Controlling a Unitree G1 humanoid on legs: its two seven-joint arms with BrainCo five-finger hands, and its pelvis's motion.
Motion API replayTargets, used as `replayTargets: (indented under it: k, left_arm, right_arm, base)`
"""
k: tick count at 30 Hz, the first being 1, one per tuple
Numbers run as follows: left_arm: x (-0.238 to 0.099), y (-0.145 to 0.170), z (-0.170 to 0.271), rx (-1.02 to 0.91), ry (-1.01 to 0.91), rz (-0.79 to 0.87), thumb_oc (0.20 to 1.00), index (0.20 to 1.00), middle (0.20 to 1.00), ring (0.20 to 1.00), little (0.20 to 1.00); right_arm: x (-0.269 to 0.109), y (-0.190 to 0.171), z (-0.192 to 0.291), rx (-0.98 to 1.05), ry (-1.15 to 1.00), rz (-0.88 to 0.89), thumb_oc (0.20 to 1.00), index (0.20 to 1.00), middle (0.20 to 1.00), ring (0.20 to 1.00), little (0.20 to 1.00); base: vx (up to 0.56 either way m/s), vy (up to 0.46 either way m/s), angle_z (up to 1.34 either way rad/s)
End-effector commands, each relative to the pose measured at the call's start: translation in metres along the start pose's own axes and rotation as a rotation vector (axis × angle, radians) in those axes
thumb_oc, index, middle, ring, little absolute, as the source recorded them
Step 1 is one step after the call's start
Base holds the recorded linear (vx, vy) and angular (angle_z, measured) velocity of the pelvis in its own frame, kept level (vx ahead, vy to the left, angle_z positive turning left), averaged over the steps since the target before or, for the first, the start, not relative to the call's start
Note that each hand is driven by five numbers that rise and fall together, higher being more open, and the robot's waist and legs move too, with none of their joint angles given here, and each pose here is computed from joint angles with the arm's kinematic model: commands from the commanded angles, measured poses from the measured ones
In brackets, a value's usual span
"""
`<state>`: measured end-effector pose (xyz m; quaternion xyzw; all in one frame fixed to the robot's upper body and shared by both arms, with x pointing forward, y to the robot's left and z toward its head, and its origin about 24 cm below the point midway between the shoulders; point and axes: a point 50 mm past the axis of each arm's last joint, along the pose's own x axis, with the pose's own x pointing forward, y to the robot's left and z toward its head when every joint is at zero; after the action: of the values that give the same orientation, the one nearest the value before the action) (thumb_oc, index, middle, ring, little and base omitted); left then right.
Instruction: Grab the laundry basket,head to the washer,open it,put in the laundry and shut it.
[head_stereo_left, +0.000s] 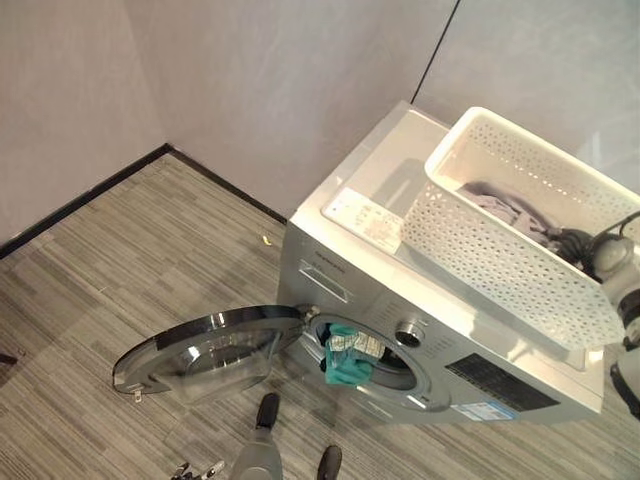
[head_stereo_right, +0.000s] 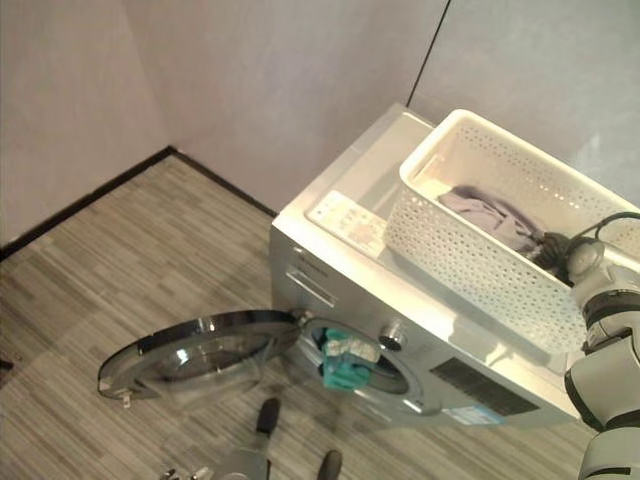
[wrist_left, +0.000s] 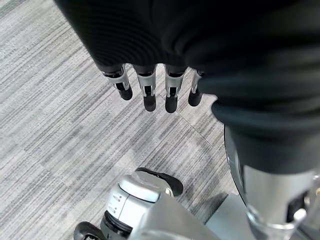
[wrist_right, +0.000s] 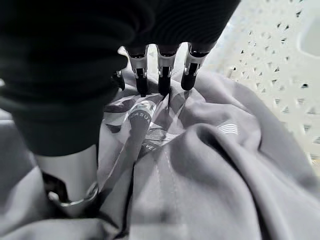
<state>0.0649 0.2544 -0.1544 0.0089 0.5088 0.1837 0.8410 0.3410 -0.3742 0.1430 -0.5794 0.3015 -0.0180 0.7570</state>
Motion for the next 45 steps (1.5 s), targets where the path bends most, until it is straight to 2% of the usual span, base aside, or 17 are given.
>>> replayTargets:
  k: [1, 5, 11, 20, 30, 32, 34, 36, 45]
  left_arm:
    - [0.009, -0.022, 0.045, 0.011, -0.138, -0.061, 1.000, 1.000, 1.000, 1.000, 1.000]
    - [0.008, -0.024, 0.045, 0.024, -0.139, -0.071, 1.000, 1.000, 1.000, 1.000, 1.000]
    - [0.009, -0.022, 0.043, 0.021, -0.128, -0.060, 1.000, 1.000, 1.000, 1.000, 1.000]
    - [0.009, -0.016, 0.042, 0.022, -0.119, -0.030, 1.000, 1.000, 1.000, 1.000, 1.000]
    - [0.010, -0.009, 0.039, 0.036, -0.102, -0.001, 1.000, 1.000, 1.000, 1.000, 1.000]
    - [0.010, -0.003, 0.039, 0.051, -0.098, 0.017, 1.000, 1.000, 1.000, 1.000, 1.000]
    - [0.010, -0.002, 0.039, 0.056, -0.096, 0.017, 1.000, 1.000, 1.000, 1.000, 1.000]
    - [0.009, 0.004, 0.033, 0.071, -0.077, 0.028, 1.000, 1.000, 1.000, 1.000, 1.000]
    - [0.007, 0.015, 0.023, 0.126, -0.046, 0.041, 1.000, 1.000, 1.000, 1.000, 1.000]
  right_arm:
    - [0.015, 0.087, 0.033, -0.091, -0.066, 0.188, 0.693, 0.693, 0.693, 0.693, 0.693]
    - [0.014, 0.106, 0.044, -0.051, -0.113, 0.243, 0.200, 0.200, 0.200, 0.200, 0.200]
    - [0.015, 0.109, 0.054, 0.025, -0.130, 0.240, 0.200, 0.200, 0.200, 0.200, 0.200]
    - [0.017, 0.074, 0.057, 0.109, -0.130, 0.096, 0.200, 0.200, 0.200, 0.200, 0.200]
    - [0.010, 0.010, 0.035, 0.325, -0.069, -0.135, 0.200, 0.200, 0.200, 0.200, 0.200]
    - [0.004, -0.015, 0.025, 0.402, -0.053, -0.212, 0.200, 0.200, 0.200, 0.200, 0.200]
    - [0.002, -0.021, 0.023, 0.417, -0.050, -0.228, 0.200, 0.200, 0.200, 0.200, 0.200]
    - [-0.007, -0.046, 0.016, 0.453, -0.041, -0.296, 0.200, 0.200, 0.200, 0.200, 0.200]
    - [-0.039, -0.107, -0.017, 0.521, 0.036, -0.472, 0.200, 0.200, 0.200, 0.200, 0.200]
  base:
    - [-0.01, 0.006, 0.05]
    - [-0.01, 0.008, -0.07]
    - [0.00, 0.012, -0.08]
    - [0.00, 0.001, 0.07]
    - [0.00, -0.007, 0.03]
    - [0.02, -0.021, 0.02]
    - [0.02, -0.011, 0.18]
    - [0.06, -0.027, 0.11]
    - [0.06, -0.020, 0.07]
